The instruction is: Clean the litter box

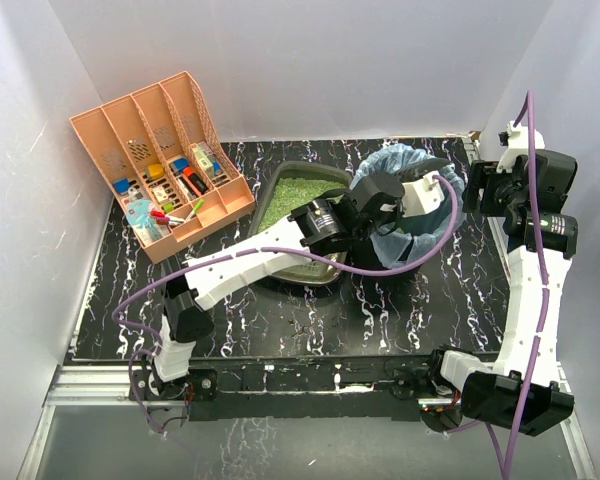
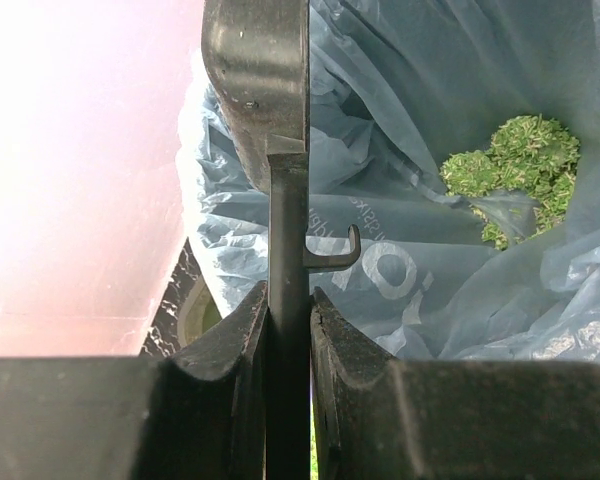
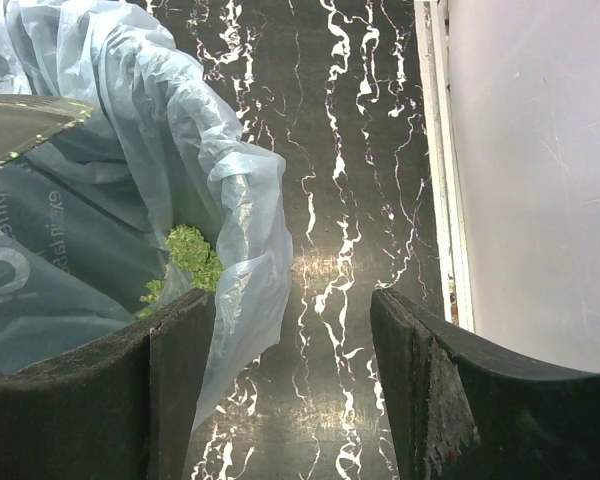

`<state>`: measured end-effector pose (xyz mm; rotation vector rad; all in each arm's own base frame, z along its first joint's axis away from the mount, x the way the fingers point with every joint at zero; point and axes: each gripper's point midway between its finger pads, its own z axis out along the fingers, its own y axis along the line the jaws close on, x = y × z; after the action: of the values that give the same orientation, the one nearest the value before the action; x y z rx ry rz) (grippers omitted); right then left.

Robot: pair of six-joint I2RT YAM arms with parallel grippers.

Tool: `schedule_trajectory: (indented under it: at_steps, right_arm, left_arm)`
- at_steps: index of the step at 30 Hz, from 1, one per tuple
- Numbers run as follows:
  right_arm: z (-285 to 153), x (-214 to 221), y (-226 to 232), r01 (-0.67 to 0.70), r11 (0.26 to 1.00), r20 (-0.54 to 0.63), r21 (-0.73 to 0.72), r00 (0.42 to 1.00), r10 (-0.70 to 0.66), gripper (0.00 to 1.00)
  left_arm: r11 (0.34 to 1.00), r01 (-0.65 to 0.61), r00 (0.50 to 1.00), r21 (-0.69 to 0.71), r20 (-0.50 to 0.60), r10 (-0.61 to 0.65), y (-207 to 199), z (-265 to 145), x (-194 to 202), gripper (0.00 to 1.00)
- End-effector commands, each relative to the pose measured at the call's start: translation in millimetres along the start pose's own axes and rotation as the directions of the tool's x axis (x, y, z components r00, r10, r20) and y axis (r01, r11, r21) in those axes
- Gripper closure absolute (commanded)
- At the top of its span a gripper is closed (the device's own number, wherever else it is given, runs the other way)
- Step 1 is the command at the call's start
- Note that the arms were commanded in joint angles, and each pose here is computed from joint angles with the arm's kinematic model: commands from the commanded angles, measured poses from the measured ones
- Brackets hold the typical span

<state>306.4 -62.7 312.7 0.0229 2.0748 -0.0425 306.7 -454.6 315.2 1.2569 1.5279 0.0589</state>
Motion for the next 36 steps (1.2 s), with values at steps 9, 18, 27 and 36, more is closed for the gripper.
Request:
schedule_trajectory:
  at_steps: [9, 18, 27, 36]
  right_arm:
    - [-2.1, -30.7, 26.5, 0.055, 0.984, 0.103, -0.171, 0.994, -0.038, 0.32]
    - [-7.9, -56.2, 38.8, 0.115, 0.963, 0.165, -0.243, 0.983, -0.076, 0.33]
    - [-12.8, -72.8, 55.2, 0.159, 0.939, 0.233, -0.306, 0.969, -0.088, 0.33]
    - [-10.1, -77.1, 64.1, 0.165, 0.93, 0.232, -0.328, 0.969, -0.09, 0.33]
  left_arm:
    - [0.99, 0.139, 0.983, -0.006, 0.124, -0.137, 44.9, -68.6, -35.7, 1.0]
    - [0.962, 0.264, 0.952, 0.067, 0.138, -0.271, 62.6, -92.8, -29.5, 1.0]
    - [0.863, 0.502, 0.854, 0.054, 0.128, -0.504, 121.7, -110.8, 9.6, 1.0]
    - [0.749, 0.661, 0.743, 0.04, 0.107, -0.661, 153.9, -117.4, 47.4, 1.0]
